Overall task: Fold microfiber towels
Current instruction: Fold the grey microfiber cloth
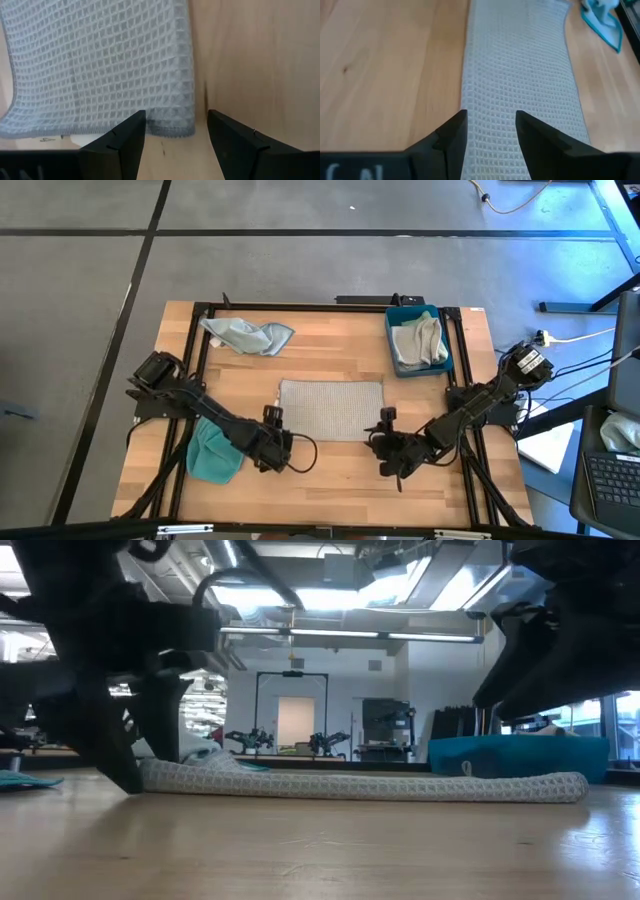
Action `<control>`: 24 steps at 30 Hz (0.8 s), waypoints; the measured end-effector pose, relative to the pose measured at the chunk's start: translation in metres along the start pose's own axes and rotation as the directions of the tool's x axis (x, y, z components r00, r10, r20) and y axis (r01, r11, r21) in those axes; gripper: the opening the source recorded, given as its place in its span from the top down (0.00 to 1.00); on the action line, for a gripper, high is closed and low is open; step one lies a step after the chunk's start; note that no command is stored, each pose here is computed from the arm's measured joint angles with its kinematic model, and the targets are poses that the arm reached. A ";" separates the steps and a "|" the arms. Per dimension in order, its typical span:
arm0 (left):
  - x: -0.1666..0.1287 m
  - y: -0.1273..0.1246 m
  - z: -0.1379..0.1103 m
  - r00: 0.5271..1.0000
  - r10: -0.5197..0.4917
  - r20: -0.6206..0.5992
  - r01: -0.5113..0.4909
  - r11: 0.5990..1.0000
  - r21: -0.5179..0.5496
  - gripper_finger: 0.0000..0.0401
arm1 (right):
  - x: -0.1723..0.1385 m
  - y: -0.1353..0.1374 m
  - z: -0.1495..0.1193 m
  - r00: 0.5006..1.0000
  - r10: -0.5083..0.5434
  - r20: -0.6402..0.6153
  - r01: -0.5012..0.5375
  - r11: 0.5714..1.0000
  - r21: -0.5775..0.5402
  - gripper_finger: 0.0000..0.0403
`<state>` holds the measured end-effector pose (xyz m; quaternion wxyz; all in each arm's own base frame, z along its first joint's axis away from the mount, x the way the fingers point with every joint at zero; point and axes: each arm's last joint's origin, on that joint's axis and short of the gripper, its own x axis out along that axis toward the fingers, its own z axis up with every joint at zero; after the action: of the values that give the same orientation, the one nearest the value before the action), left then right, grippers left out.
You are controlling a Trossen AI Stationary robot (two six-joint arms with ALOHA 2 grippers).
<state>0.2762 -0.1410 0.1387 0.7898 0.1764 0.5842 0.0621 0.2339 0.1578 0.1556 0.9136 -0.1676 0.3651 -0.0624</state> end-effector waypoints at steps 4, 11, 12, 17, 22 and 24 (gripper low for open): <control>0.002 0.000 -0.001 1.000 0.011 0.004 -0.011 1.000 0.000 0.51 | 0.000 0.000 0.000 1.000 -0.006 0.003 0.006 1.000 0.027 0.58; 0.002 0.002 -0.001 0.998 0.066 0.019 -0.066 0.998 0.007 0.77 | 0.000 -0.001 0.002 0.999 -0.037 0.024 0.037 0.999 0.036 0.58; 0.002 0.002 -0.001 0.998 0.065 0.020 -0.065 0.998 0.007 0.83 | 0.000 -0.001 0.002 0.999 -0.043 0.031 0.042 0.999 0.035 0.58; 0.001 0.002 0.002 0.999 0.035 0.029 -0.035 0.999 -0.003 0.98 | 0.002 -0.001 0.012 0.995 -0.019 0.101 0.009 0.996 0.094 0.58; -0.011 0.004 0.019 0.997 0.025 0.076 -0.027 0.999 0.017 0.99 | 0.023 0.005 0.026 0.974 0.044 0.224 -0.080 0.985 0.155 0.58; -0.016 0.009 0.029 0.995 0.029 0.099 -0.030 0.999 0.015 0.99 | 0.034 0.007 0.028 0.964 0.053 0.262 -0.094 0.985 0.146 0.58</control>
<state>0.2993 -0.1436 0.1640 0.8152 0.1945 0.5422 0.0600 0.2780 0.1635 0.1498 0.9652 -0.0881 0.2437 -0.0345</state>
